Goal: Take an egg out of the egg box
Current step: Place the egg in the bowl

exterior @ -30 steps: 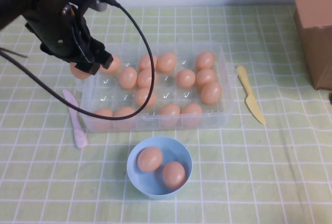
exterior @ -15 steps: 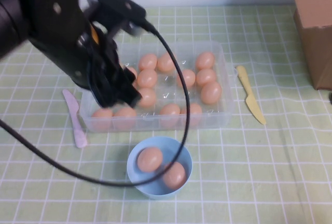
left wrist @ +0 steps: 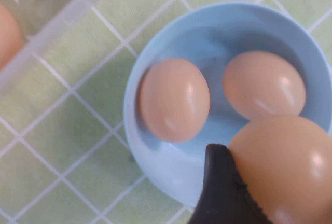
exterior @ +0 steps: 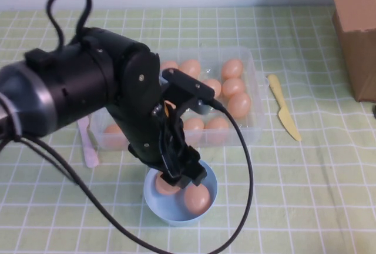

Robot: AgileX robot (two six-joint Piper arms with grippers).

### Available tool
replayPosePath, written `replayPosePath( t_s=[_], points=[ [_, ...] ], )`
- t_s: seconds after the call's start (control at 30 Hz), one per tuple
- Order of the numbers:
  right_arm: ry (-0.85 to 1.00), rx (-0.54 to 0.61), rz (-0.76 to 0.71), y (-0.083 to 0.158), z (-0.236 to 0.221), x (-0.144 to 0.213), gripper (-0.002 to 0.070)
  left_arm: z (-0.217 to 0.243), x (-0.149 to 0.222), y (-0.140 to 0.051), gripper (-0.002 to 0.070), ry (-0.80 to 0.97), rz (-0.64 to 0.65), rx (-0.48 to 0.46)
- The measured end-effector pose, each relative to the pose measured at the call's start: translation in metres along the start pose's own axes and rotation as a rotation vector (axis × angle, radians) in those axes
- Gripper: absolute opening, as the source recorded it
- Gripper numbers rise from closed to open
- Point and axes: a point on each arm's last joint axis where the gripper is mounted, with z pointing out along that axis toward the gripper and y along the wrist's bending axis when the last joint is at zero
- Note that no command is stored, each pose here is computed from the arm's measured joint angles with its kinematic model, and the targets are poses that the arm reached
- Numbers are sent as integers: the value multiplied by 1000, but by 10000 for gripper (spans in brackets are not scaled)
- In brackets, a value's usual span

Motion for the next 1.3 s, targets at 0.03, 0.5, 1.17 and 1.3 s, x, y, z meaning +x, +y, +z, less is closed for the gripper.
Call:
replayPosePath(
  t_s=[0.03, 0.5, 1.17, 1.3],
  points=[
    [0, 0, 0, 0, 0, 0, -18, 5, 0, 0, 360, 17, -2, 3],
    [0, 0, 0, 0, 0, 0, -18, 50, -3, 3, 360, 144, 177, 24],
    [-3, 0, 0, 0, 0, 0, -18, 59, -5, 4, 360, 139, 307, 30],
    [-4, 0, 0, 0, 0, 0, -18, 60, -5, 4, 360, 140, 307, 31]
  ],
)
